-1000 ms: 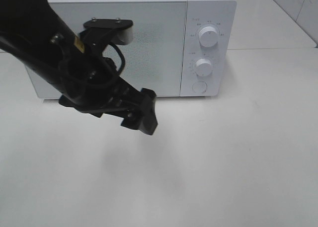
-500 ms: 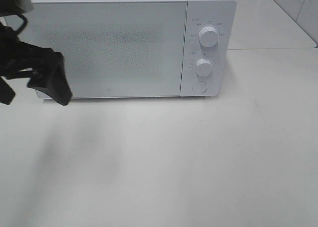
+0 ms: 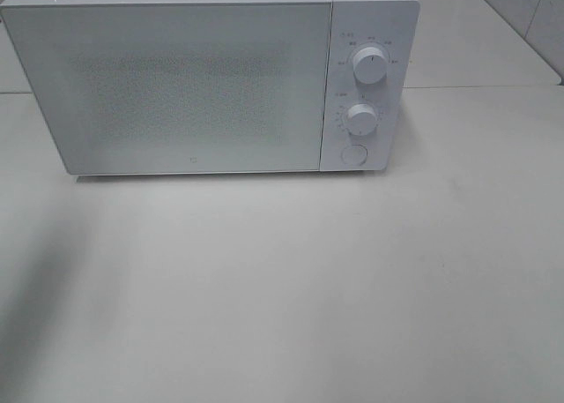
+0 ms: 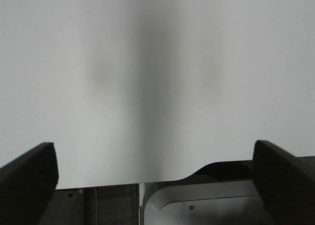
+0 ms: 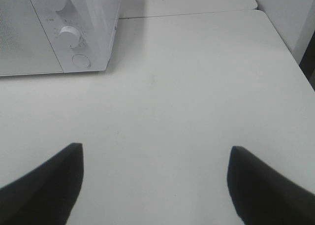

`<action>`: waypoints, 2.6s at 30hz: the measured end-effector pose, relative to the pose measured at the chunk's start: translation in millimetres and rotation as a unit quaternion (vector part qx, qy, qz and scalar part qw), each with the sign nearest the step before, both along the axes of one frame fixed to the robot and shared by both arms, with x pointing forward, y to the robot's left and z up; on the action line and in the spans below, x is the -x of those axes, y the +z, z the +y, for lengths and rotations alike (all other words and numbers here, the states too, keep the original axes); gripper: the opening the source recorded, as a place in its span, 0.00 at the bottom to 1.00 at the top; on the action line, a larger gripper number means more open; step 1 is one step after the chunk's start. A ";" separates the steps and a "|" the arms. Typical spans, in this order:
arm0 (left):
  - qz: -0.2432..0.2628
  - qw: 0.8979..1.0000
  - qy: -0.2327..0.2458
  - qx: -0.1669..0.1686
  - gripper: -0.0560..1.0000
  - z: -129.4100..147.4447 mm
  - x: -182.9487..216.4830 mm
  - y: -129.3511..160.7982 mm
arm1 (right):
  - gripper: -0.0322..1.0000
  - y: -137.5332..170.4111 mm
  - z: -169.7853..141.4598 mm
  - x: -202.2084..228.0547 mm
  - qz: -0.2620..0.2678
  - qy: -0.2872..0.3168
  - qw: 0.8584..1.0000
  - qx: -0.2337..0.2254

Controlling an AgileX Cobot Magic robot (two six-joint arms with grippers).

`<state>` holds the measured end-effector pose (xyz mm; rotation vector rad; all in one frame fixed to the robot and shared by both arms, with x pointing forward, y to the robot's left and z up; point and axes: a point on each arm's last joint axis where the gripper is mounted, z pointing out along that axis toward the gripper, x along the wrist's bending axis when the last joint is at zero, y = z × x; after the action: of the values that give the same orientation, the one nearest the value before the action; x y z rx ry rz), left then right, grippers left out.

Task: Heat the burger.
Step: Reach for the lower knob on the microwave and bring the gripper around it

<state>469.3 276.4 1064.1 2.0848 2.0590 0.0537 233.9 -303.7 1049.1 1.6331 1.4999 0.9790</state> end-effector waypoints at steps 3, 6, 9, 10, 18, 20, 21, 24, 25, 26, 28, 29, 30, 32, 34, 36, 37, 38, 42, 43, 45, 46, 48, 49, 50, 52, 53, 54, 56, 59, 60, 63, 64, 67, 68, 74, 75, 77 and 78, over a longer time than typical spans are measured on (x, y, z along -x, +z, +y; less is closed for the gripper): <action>0.012 1.000 0.012 -0.002 0.99 9.6 13.3 -8.2 | 0.78 0.0 0.0 0.0 0.000 0.000 1.000 0.000; 0.018 1.000 0.022 -0.003 0.99 16.5 28.3 -14.2 | 0.78 0.0 0.0 0.0 0.000 0.000 1.000 0.000; 0.019 1.000 0.023 -0.006 0.99 18.8 46.7 -19.0 | 0.78 0.0 0.0 0.0 0.000 0.000 1.000 0.000; 0.019 1.000 0.023 -0.006 0.99 18.8 46.7 -19.0 | 0.78 0.0 0.0 0.0 0.000 0.000 1.000 0.000; -0.010 1.000 0.007 -0.010 0.99 18.1 90.2 -20.6 | 0.78 0.0 0.0 0.0 0.000 0.000 1.000 0.000; -0.015 1.000 0.006 -0.011 0.99 18.1 94.3 -20.8 | 0.78 0.0 0.0 0.0 0.000 0.000 1.000 0.000; -0.033 0.999 0.004 -0.013 0.99 18.2 104.1 -20.1 | 0.78 0.0 0.0 0.0 0.000 0.000 1.000 0.000; -0.044 0.999 0.003 -0.014 0.99 18.3 108.8 -20.6 | 0.78 0.0 0.0 0.0 0.000 0.000 1.000 0.000; -0.063 0.998 0.002 -0.017 0.99 18.5 118.6 -22.0 | 0.78 0.0 0.0 0.0 0.000 0.000 1.000 0.000; -0.086 0.996 0.000 -0.018 0.99 18.3 128.5 -23.3 | 0.78 0.0 0.0 0.0 0.000 0.000 1.000 0.000; -0.100 0.995 -0.001 -0.020 0.99 18.3 134.4 -24.2 | 0.78 0.0 0.0 0.0 0.000 0.000 1.000 0.000; -0.127 0.992 -0.003 -0.021 0.99 18.2 145.0 -25.0 | 0.78 0.0 0.0 0.0 0.000 0.000 1.000 0.000; -0.127 0.992 -0.003 -0.021 0.99 18.2 145.0 -25.0 | 0.78 0.0 0.0 0.0 0.000 0.000 1.000 0.000; -0.180 0.983 -0.001 -0.023 0.99 18.2 153.2 -20.7 | 0.78 0.0 0.0 0.0 0.000 0.000 1.000 0.000; -0.259 0.966 0.002 -0.018 0.99 17.0 165.9 -10.8 | 0.78 0.0 0.0 0.0 0.000 0.000 1.000 0.000; -0.294 0.956 0.001 -0.015 0.99 16.0 176.3 -6.7 | 0.78 0.0 0.0 0.0 0.000 0.000 1.000 0.000; -0.294 0.956 0.001 -0.015 0.99 16.0 176.3 -6.7 | 0.78 0.0 0.0 0.0 0.000 0.000 1.000 0.000; -0.310 0.951 -0.001 -0.014 0.99 15.6 182.0 -5.8 | 0.78 0.0 0.0 0.0 0.000 0.000 1.000 0.000; -0.382 0.924 -0.010 -0.021 0.99 15.0 207.7 -1.0 | 0.78 0.0 0.0 0.0 0.000 0.000 1.000 0.000; -0.382 0.924 -0.010 -0.021 0.99 15.0 207.7 -1.0 | 0.78 0.0 0.0 0.0 0.000 0.000 1.000 0.000; -0.412 0.911 -0.011 -0.023 0.99 14.8 219.4 -0.6 | 0.78 0.0 0.0 0.0 0.000 0.000 1.000 0.000; -0.412 0.911 -0.011 -0.023 0.99 14.8 219.4 -0.6 | 0.78 0.0 0.0 0.0 0.000 0.000 1.000 0.000; -0.437 0.899 -0.011 -0.024 0.99 14.6 228.8 -0.6 | 0.78 0.0 0.0 0.0 0.000 0.000 1.000 0.000; -0.437 0.899 -0.011 -0.024 0.99 14.6 228.8 -0.6 | 0.78 0.0 0.0 0.0 0.000 0.000 1.000 0.000; -0.450 0.893 -0.011 -0.024 0.99 14.5 233.4 -1.1 | 0.78 0.0 0.0 0.0 0.000 0.000 1.000 0.000; -0.454 0.890 -0.011 -0.024 0.99 14.5 235.4 -1.3 | 0.78 0.0 0.0 0.0 0.000 0.000 1.000 0.000; -0.465 0.885 -0.011 -0.025 0.99 14.4 239.3 -1.4 | 0.78 0.0 0.0 0.0 0.000 0.000 1.000 0.000; -0.465 0.885 -0.011 -0.025 0.99 14.4 239.3 -1.4 | 0.78 0.0 0.0 0.0 0.000 0.000 1.000 0.000; -0.468 0.883 -0.011 -0.025 0.99 14.4 240.3 -1.5 | 0.78 0.0 0.0 0.0 0.000 0.000 1.000 0.000; -0.468 0.883 -0.011 -0.025 0.99 14.4 240.3 -1.5 | 0.78 0.0 0.0 0.0 0.000 0.000 1.000 0.000; -0.468 0.883 -0.011 -0.025 0.99 14.4 240.3 -1.5 | 0.78 0.0 0.0 0.0 0.000 0.000 1.000 0.000; -0.468 0.883 -0.011 -0.025 0.99 14.4 240.3 -1.5 | 0.78 0.0 0.0 0.0 0.000 0.000 1.000 0.000; -0.468 0.883 -0.011 -0.025 0.99 14.4 240.3 -1.5 | 0.78 0.0 0.0 0.0 0.000 0.000 1.000 0.000; -0.468 0.883 -0.011 -0.025 0.99 14.4 240.3 -1.5 | 0.78 0.0 0.0 0.0 0.000 0.000 1.000 0.000; -0.468 0.883 -0.011 -0.025 0.99 14.4 240.3 -1.5 | 0.78 0.0 0.0 0.0 0.000 0.000 1.000 0.000; -0.464 0.886 -0.011 -0.022 0.99 13.9 239.7 -3.3 | 0.78 0.0 0.0 0.0 0.000 0.000 1.000 0.000; -0.458 0.889 -0.012 -0.020 0.99 13.7 238.8 -6.2 | 0.78 0.0 0.0 0.0 0.000 0.000 1.000 0.000; -0.457 0.889 -0.012 -0.019 0.99 13.5 238.7 -6.5 | 0.78 0.0 0.0 0.0 0.000 0.000 1.000 0.000; -0.457 0.889 -0.012 -0.019 0.99 13.5 238.7 -6.5 | 0.78 0.0 0.0 0.0 0.000 0.000 1.000 0.000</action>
<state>230.6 289.9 1057.6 1.5972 1.4277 0.8892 233.9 -303.7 1049.1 1.6331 1.4999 0.9790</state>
